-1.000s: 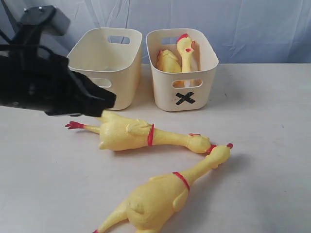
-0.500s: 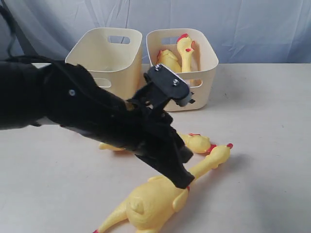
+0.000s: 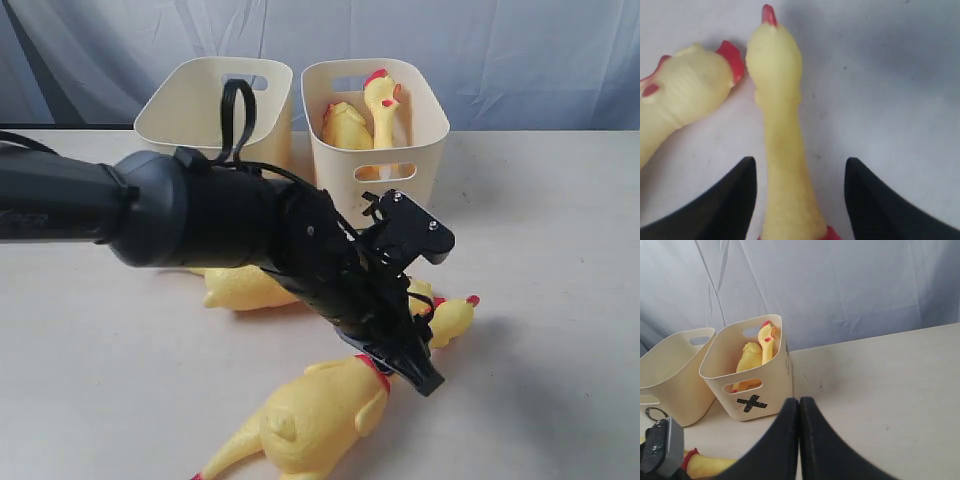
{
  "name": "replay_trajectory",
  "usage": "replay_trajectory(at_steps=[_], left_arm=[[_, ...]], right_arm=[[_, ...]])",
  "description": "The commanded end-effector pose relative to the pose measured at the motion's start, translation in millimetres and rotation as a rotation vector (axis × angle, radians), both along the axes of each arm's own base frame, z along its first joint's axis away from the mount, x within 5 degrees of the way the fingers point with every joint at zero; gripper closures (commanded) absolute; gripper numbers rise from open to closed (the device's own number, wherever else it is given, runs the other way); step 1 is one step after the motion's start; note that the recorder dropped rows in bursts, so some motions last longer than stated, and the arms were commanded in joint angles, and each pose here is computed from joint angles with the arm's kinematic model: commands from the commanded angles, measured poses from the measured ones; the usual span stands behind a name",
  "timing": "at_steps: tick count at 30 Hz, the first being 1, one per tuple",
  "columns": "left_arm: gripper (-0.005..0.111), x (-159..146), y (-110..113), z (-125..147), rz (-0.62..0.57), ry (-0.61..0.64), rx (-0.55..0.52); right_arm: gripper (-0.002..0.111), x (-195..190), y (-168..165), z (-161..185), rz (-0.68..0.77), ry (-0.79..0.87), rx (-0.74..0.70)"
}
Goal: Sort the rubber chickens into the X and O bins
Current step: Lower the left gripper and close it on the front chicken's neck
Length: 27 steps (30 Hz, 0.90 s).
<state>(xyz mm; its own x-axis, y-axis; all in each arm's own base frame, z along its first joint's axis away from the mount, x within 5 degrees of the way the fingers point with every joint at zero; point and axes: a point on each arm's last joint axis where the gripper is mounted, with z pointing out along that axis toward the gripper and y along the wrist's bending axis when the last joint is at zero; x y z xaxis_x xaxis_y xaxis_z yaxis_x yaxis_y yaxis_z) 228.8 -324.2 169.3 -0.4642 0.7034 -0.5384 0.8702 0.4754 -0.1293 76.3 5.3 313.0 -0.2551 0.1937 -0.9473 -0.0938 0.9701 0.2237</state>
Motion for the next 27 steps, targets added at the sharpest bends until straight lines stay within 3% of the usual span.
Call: replay_trajectory(at_steps=[1,9,15,22,27], left_arm=[[0.055,1.8,-1.4,-8.2,0.022,0.007,0.055],[0.055,-7.2,-7.9,-31.5,-0.022,0.037,0.123],[0.058,-7.5,-7.0,-34.4,-0.031,0.041,0.140],[0.092,-10.7,-4.6,-35.8,-0.044,0.074,0.170],[0.107,-14.7,-1.5,-37.2,-0.060,0.116,0.208]], right_arm=[[0.108,-0.9,-0.4,-0.2,0.002,-0.002,0.002],[0.108,-1.0,-0.2,-0.5,0.003,0.001,0.008],[0.108,-1.0,0.0,-0.6,0.004,0.004,0.011],[0.108,-1.1,0.1,-0.8,0.005,0.006,0.014],[0.108,-1.1,0.1,-0.8,0.005,0.006,0.014]])
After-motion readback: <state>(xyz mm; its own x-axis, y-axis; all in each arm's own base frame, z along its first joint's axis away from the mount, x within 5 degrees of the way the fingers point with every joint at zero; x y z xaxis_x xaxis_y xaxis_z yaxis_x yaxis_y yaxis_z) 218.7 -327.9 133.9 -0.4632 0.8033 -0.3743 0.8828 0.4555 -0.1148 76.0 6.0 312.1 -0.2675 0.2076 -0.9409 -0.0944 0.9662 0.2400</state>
